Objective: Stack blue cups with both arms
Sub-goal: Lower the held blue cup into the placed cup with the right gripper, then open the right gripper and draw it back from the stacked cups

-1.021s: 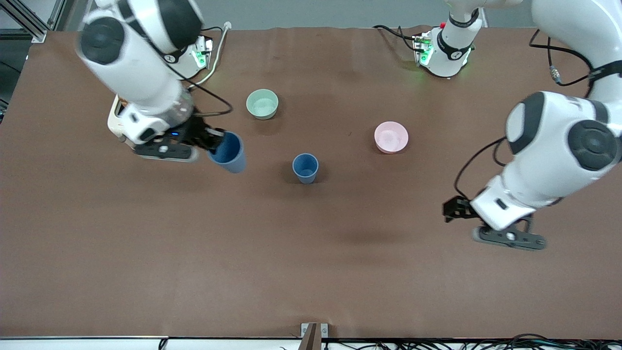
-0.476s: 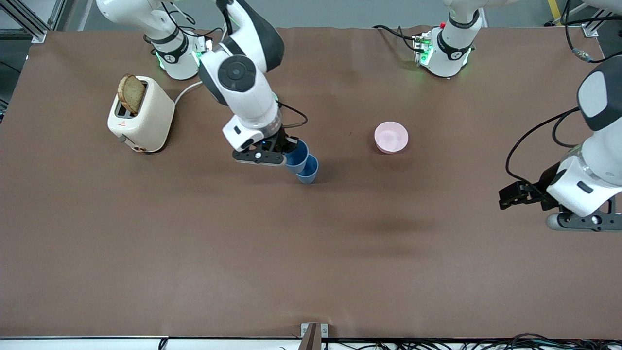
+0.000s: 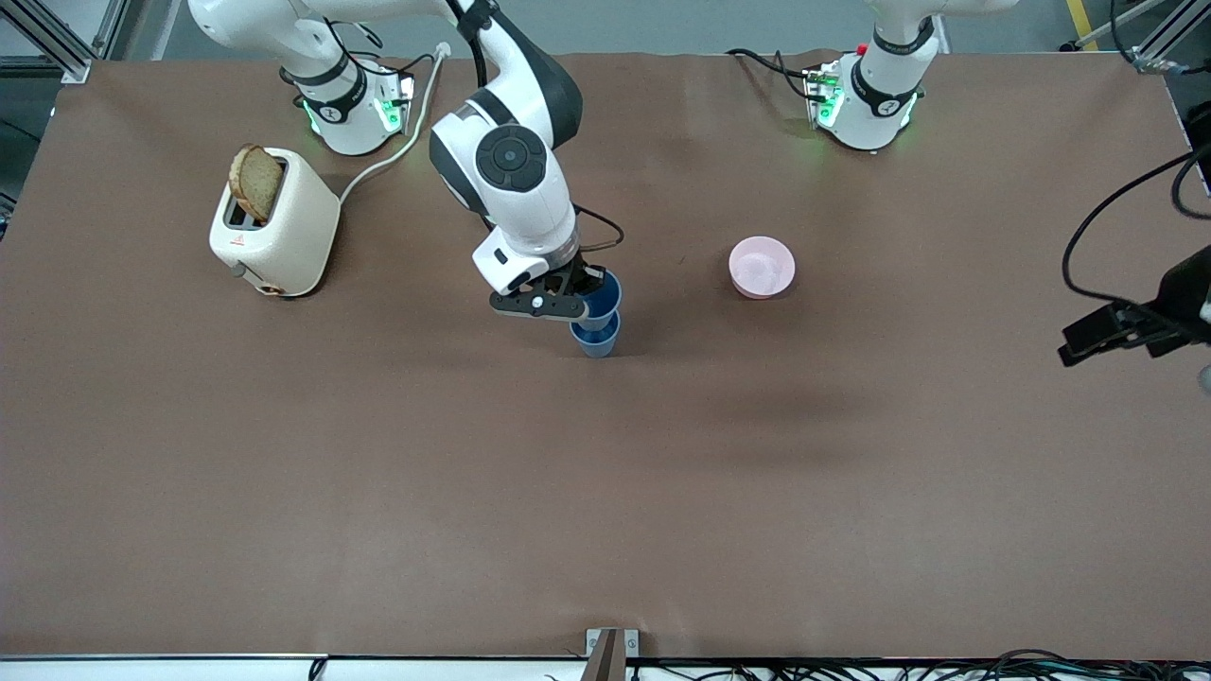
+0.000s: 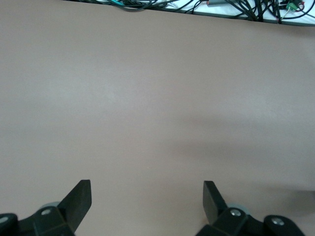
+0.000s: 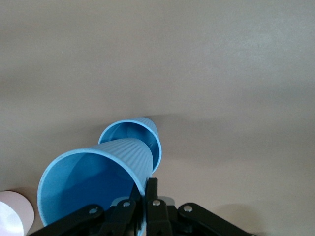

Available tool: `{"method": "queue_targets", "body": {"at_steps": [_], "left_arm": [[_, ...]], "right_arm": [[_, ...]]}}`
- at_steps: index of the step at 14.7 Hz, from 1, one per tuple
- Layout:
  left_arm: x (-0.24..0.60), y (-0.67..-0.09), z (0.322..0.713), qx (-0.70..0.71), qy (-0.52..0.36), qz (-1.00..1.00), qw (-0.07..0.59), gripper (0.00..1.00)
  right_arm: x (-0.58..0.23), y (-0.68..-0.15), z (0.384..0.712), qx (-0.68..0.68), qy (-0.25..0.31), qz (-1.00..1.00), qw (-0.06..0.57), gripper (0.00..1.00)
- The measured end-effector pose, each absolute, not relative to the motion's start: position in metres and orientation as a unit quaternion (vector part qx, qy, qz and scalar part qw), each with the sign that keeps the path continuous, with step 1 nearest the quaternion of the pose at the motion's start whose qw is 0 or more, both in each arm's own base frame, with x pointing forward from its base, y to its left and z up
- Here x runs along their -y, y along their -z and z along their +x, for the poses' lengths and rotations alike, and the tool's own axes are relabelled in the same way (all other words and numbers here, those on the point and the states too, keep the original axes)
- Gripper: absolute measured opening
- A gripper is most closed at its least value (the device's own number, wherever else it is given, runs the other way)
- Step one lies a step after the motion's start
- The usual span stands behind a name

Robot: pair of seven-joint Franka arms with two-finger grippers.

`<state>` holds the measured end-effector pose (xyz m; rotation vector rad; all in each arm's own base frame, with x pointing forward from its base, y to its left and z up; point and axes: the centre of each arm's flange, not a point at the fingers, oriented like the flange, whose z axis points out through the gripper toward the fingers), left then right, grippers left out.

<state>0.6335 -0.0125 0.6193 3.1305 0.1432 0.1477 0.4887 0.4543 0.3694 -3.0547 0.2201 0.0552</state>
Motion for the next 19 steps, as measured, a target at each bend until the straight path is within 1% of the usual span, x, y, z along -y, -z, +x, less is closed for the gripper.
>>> {"method": "queue_targets", "body": {"at_steps": [5, 10, 11, 13, 14, 16, 17, 19], "left_arm": [[0.018, -0.648, 0.605, -0.04, -0.034, 0.998, 0.026, 1.0], [0.025, -0.636, 0.598, -0.034, -0.035, 0.998, 0.027, 1.0], [0.025, -0.631, 0.597, -0.034, -0.037, 0.998, 0.028, 1.0], [0.024, -0.625, 0.592, -0.036, -0.036, 0.998, 0.028, 1.0], [0.023, -0.623, 0.589, -0.036, -0.034, 0.998, 0.028, 1.0], [0.023, -0.621, 0.583, -0.036, -0.033, 0.998, 0.029, 1.0], [0.023, -0.62, 0.582, -0.035, -0.035, 0.998, 0.029, 1.0], [0.025, -0.617, 0.584, -0.034, -0.04, 0.998, 0.029, 1.0]], "right_arm": [[-0.456, -0.353, 0.488, -0.072, -0.012, -0.996, 0.043, 0.05], [-0.458, -0.327, 0.491, -0.074, -0.009, -0.996, 0.044, 0.07], [-0.458, -0.324, 0.492, -0.074, -0.009, -0.996, 0.043, 0.11], [-0.457, -0.324, 0.493, -0.075, -0.009, -0.996, 0.043, 0.27], [-0.456, -0.325, 0.495, -0.077, -0.008, -0.996, 0.043, 0.39], [-0.449, -0.337, 0.502, -0.083, -0.001, -0.996, 0.045, 0.58], [-0.441, -0.351, 0.508, -0.09, 0.003, -0.995, 0.047, 0.69], [-0.403, -0.395, 0.53, -0.111, 0.009, -0.992, 0.051, 0.87]]}}
